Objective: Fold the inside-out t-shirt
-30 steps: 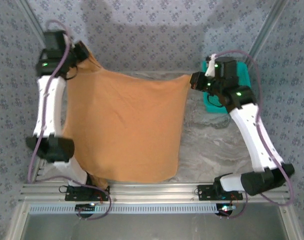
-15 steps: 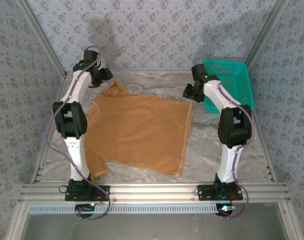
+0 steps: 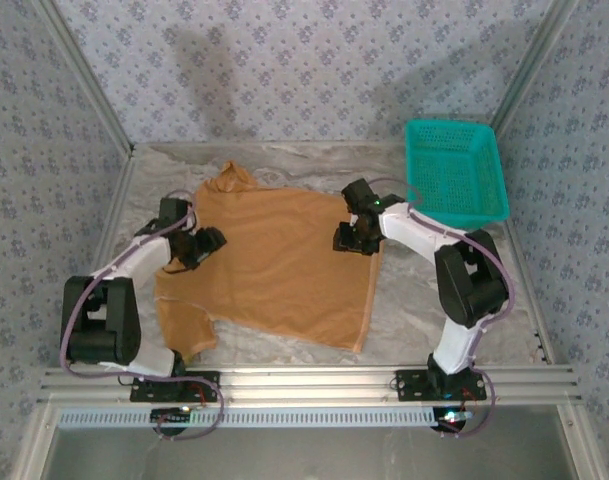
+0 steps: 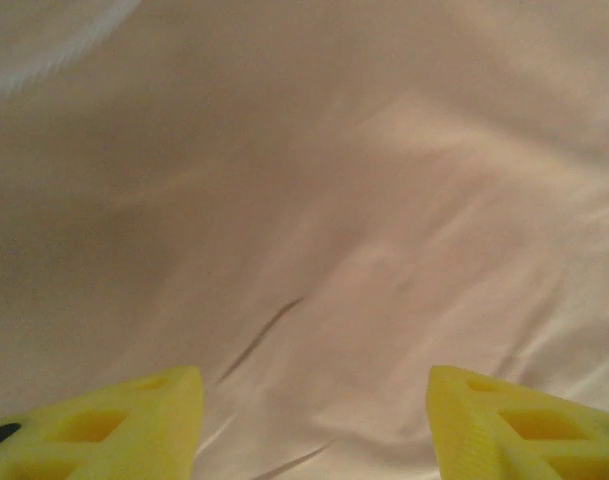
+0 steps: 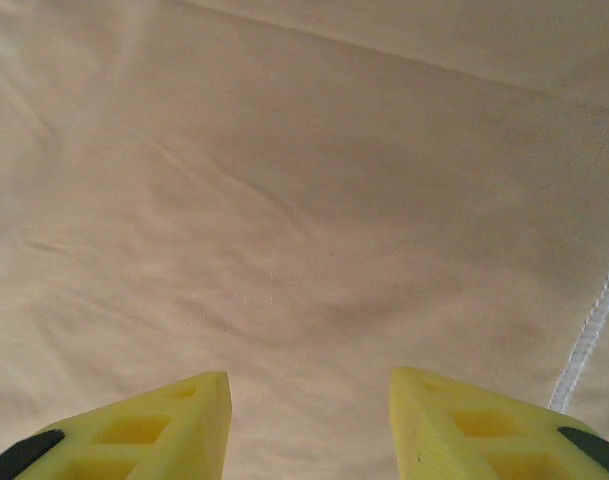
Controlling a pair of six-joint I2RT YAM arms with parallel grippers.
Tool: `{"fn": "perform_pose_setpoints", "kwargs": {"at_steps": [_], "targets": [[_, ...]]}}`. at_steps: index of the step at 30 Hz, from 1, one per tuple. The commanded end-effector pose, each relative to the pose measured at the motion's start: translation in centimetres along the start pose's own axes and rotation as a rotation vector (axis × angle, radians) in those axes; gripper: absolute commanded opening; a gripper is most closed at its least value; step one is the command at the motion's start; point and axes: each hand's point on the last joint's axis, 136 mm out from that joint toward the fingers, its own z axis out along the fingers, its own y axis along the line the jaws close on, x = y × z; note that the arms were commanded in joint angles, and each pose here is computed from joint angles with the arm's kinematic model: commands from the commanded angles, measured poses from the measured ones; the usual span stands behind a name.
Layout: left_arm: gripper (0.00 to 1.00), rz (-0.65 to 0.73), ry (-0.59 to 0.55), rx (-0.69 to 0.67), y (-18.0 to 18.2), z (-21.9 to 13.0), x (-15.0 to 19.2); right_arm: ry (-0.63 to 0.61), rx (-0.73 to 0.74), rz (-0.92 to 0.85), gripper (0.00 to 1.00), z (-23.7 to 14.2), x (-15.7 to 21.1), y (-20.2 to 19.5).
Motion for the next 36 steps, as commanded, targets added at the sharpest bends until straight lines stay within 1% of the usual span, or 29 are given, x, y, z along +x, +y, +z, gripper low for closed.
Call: {"fn": "perform_pose_setpoints", "kwargs": {"at_steps": [1,3,6,11,14,15,18,21,23,25,28,31,33,36], "targets": [[0.6,-0.014,-0.066,0.015,0.5,-0.4,-1.2,0.046,0.024,0.044,0.47,2.0,0.7,-1.4],[0.6,-0.038,-0.057,-0.015,2.1,0.2,-1.0,0.044,0.052,0.055,0.47,3.1,0.5,-2.7],[0.6,-0.065,-0.053,-0.036,3.3,1.0,-1.2,0.064,0.095,0.093,0.46,4.3,0.0,-5.2],[0.6,-0.07,-0.033,-0.051,3.2,2.8,-2.4,0.075,0.143,0.155,0.45,5.2,-1.6,-8.5],[0.59,-0.078,-0.033,-0.059,3.1,3.2,-3.1,0.059,0.145,0.163,0.45,5.0,-2.5,-9.1],[0.59,-0.084,-0.038,-0.058,3.0,3.2,-3.3,0.074,0.168,0.16,0.44,4.4,-2.1,-9.2],[0.58,-0.085,-0.041,-0.056,2.3,2.5,-3.6,0.019,0.145,0.111,0.45,2.1,-2.8,-7.2],[0.58,-0.069,-0.061,-0.078,1.8,0.8,-3.3,-0.043,0.053,0.037,0.48,0.1,-4.7,-3.3],[0.58,-0.067,-0.079,-0.085,1.8,-0.1,-2.8,-0.067,0.014,-0.001,0.48,0.0,-6.1,-1.4],[0.59,-0.078,-0.099,-0.07,1.9,-0.6,-2.3,-0.059,-0.011,-0.015,0.48,1.4,-7.7,-0.3],[0.59,-0.094,-0.086,-0.084,2.7,0.0,-1.7,0.012,-0.034,0.013,0.46,4.6,-8.8,-0.1],[0.59,-0.109,-0.058,-0.084,3.1,1.4,-1.8,0.074,-0.025,0.053,0.43,7.1,-8.6,-1.0],[0.59,-0.127,-0.042,-0.066,3.2,2.8,-2.3,0.091,-0.013,0.063,0.42,7.7,-7.7,-1.6],[0.59,-0.129,-0.018,-0.083,2.9,4.7,-3.9,0.106,0.018,0.074,0.42,7.4,-5.4,-3.1]]}}
